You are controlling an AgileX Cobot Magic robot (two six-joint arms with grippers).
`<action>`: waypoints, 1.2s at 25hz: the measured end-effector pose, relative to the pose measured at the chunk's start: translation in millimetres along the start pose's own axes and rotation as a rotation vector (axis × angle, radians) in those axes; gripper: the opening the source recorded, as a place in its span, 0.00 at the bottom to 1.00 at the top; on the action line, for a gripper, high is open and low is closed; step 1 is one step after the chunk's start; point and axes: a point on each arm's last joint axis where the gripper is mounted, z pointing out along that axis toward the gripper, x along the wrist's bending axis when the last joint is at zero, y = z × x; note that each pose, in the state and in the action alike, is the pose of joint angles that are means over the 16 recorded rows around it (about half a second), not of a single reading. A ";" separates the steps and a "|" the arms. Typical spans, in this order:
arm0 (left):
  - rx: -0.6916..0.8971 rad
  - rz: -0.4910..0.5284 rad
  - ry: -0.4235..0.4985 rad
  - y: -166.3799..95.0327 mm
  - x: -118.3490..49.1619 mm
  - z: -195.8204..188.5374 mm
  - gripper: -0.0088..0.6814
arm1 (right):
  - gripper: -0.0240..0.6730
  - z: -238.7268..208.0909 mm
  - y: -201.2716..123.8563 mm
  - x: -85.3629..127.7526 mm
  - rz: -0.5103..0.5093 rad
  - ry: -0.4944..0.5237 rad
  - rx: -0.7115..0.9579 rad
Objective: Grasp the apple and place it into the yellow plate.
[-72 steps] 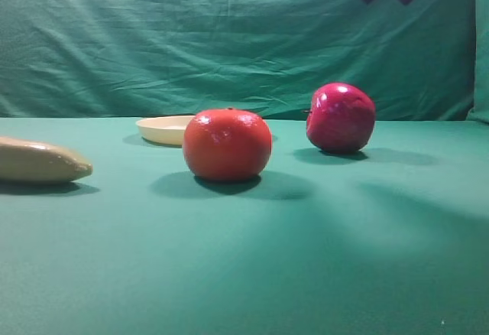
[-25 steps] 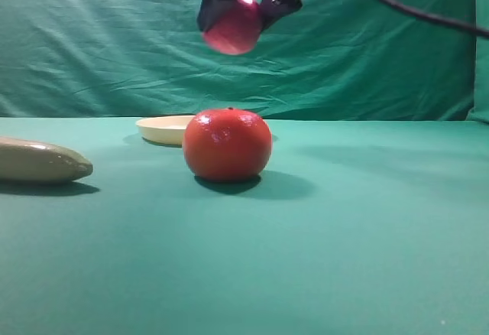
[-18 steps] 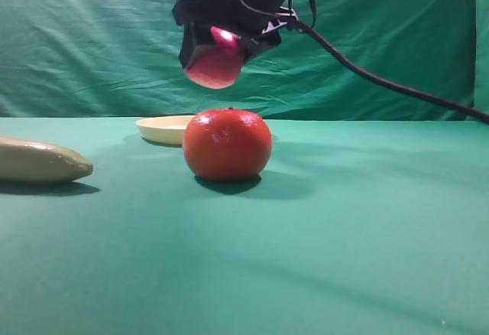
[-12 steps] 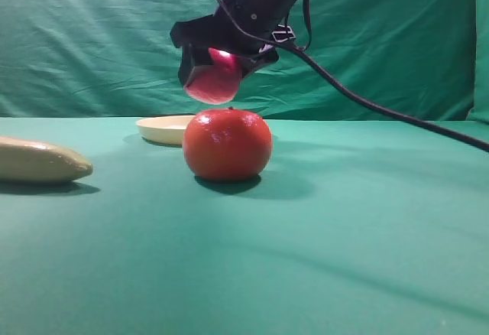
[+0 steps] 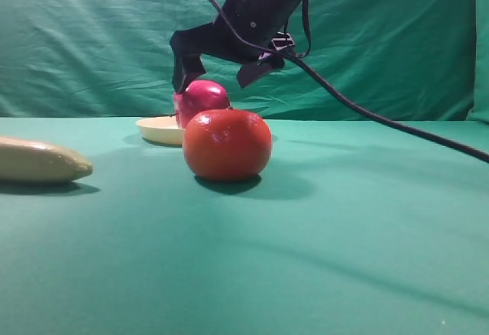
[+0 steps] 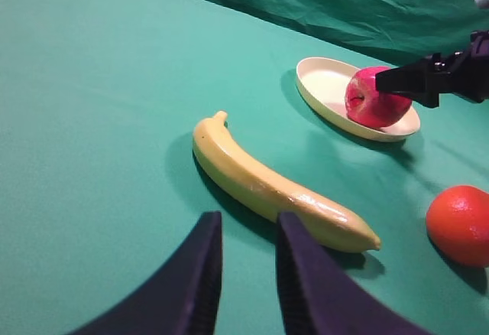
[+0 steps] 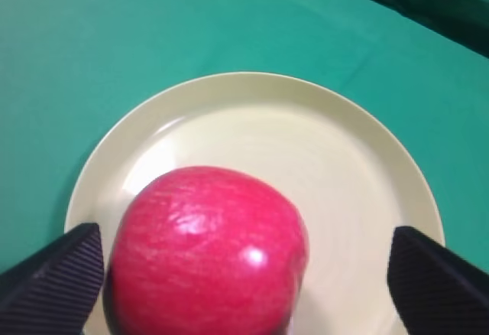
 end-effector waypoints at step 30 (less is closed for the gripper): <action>0.000 0.000 0.000 0.0 0.0 0.0 0.24 | 0.03 -330.9 8.1 37.7 -0.046 0.117 -0.029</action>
